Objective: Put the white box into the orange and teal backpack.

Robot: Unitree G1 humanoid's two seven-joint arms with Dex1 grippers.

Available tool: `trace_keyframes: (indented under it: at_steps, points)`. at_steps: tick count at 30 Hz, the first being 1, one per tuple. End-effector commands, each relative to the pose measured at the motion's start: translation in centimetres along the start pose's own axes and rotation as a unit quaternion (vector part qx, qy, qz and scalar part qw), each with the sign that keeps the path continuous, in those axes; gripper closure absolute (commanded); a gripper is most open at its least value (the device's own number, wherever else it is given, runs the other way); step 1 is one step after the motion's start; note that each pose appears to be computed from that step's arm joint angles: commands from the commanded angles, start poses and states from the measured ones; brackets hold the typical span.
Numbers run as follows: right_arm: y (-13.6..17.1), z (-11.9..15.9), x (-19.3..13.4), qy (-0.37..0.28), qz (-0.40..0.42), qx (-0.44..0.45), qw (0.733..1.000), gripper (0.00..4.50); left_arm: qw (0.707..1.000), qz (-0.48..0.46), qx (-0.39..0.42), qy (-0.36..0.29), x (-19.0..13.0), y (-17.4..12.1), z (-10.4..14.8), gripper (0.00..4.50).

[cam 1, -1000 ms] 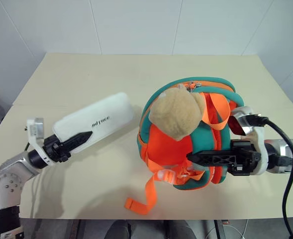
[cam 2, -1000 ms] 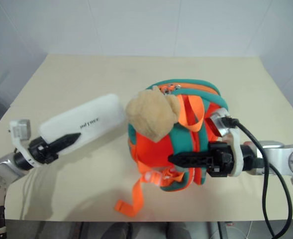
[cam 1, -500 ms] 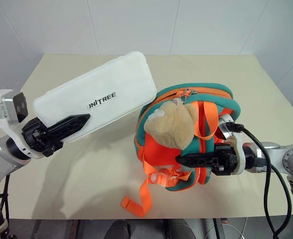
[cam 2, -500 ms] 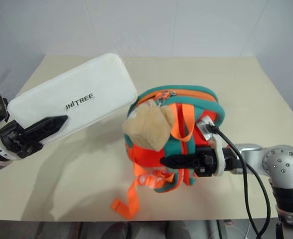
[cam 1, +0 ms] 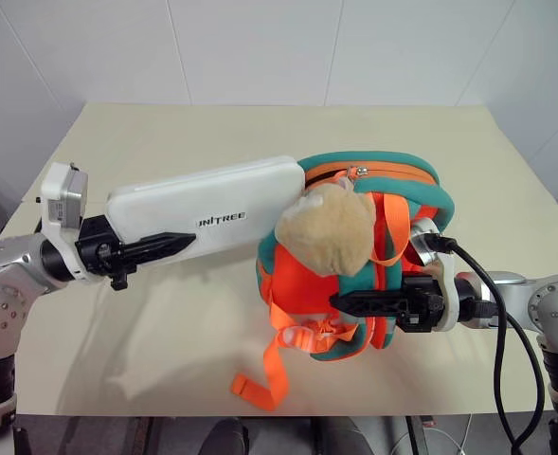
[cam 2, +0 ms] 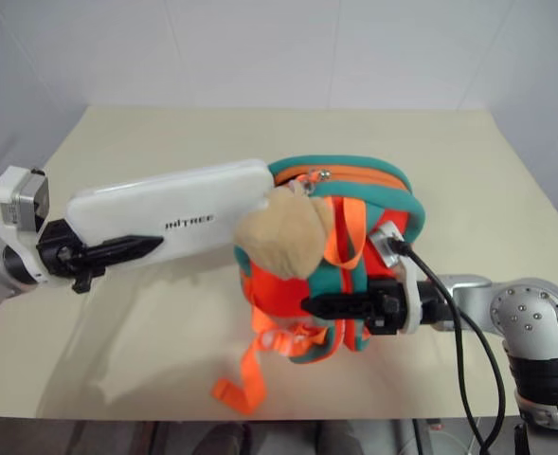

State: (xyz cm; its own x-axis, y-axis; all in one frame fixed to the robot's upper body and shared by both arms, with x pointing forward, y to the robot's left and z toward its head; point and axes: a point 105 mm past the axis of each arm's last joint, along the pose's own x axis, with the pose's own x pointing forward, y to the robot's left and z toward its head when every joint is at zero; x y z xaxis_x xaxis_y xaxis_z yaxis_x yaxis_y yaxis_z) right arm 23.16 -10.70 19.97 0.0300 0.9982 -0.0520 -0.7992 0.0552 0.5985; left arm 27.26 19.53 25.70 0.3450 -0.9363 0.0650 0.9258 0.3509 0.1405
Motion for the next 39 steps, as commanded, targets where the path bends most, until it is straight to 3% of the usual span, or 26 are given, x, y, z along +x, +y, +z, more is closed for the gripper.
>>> trace_keyframes:
  at_steps: [1,5,15,25,28,35,39]
  points:
    - [0.6,0.1,0.0,-0.007,0.008,-0.011,1.000,3.77,0.998,0.009,0.060,0.035,-0.7,0.9,0.3,3.07]
    - [0.5,0.0,0.1,-0.012,0.007,-0.011,1.000,3.77,0.994,-0.031,0.078,0.066,0.1,0.6,-0.5,3.07]
    - [0.5,-0.2,0.6,-0.023,0.007,-0.013,1.000,3.77,0.980,-0.167,0.064,0.085,7.1,-0.9,-1.2,3.07]
    - [0.6,-0.5,1.1,-0.042,-0.002,-0.020,0.999,3.77,0.957,-0.245,0.124,0.093,14.6,-2.3,-1.6,3.07]
    - [0.5,-0.5,1.2,-0.050,-0.006,-0.023,0.998,3.77,0.947,-0.263,0.146,0.113,16.0,-2.8,-2.6,3.07]
    - [0.7,-0.7,1.4,-0.058,-0.010,-0.024,0.998,3.77,0.951,-0.268,0.128,0.083,18.2,-3.8,-2.6,3.07]
    - [0.7,-0.8,1.4,-0.060,-0.011,-0.024,0.998,3.80,0.957,-0.255,0.109,0.090,17.3,-3.4,-2.7,1.81]
